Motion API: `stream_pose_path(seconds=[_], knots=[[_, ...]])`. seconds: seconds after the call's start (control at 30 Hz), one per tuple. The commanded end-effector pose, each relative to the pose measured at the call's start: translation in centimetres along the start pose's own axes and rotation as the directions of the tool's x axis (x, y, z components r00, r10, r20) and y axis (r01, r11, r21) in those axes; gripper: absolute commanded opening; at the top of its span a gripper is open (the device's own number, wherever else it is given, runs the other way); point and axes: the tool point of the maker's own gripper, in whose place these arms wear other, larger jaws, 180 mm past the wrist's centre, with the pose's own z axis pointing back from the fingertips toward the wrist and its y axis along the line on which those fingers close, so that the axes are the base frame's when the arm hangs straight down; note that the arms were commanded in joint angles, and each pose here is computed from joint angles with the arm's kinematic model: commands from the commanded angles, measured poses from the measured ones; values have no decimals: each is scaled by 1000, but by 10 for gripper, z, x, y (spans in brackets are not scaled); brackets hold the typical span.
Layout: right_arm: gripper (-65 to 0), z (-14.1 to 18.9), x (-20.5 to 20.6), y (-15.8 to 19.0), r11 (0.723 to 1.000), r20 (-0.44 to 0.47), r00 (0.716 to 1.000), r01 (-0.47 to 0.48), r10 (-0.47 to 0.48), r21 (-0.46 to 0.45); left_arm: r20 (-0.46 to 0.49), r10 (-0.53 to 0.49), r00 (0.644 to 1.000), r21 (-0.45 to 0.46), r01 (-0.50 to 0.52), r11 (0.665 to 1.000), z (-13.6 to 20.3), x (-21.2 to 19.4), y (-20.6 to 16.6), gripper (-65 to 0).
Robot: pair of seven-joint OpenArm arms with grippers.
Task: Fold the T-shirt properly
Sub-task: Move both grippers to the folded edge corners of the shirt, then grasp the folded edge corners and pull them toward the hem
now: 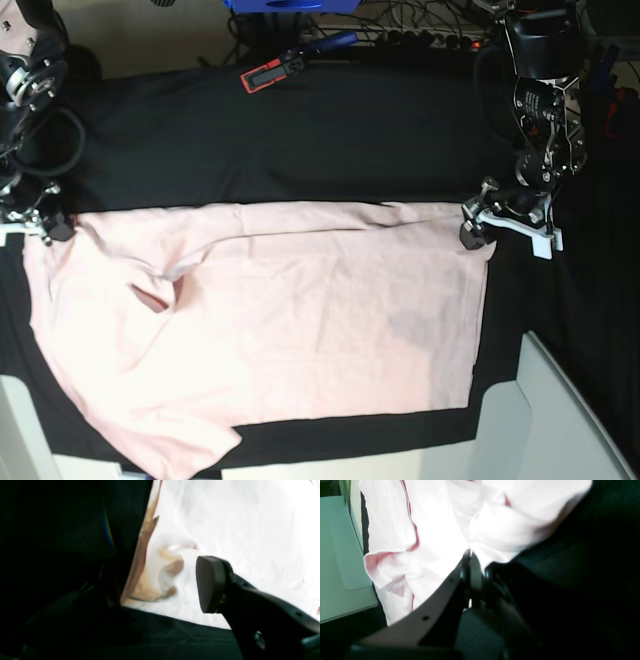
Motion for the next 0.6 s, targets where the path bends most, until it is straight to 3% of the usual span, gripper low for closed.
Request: stream_pose_path(seconds=[0.0,0.33,0.4,0.57], knots=[[-647,3,21,9,999,43,999,-24,23,25,-17,-10,1000,0,10,1000,0,0,0,-208],[-647,4,22,9,999,44,999,-25,24,24,-54,23,998,-17,-24,1000,0,-28,-10,-237],[-647,4,21,8,999,42,999,-27,26,22,-54,24,998,-15,-25,1000,0,-28,-10,-296],[-647,4,21,8,999,41,999,-28,27,21,-53,26,998,-8,-27,1000,1,-27,-6,-551]])
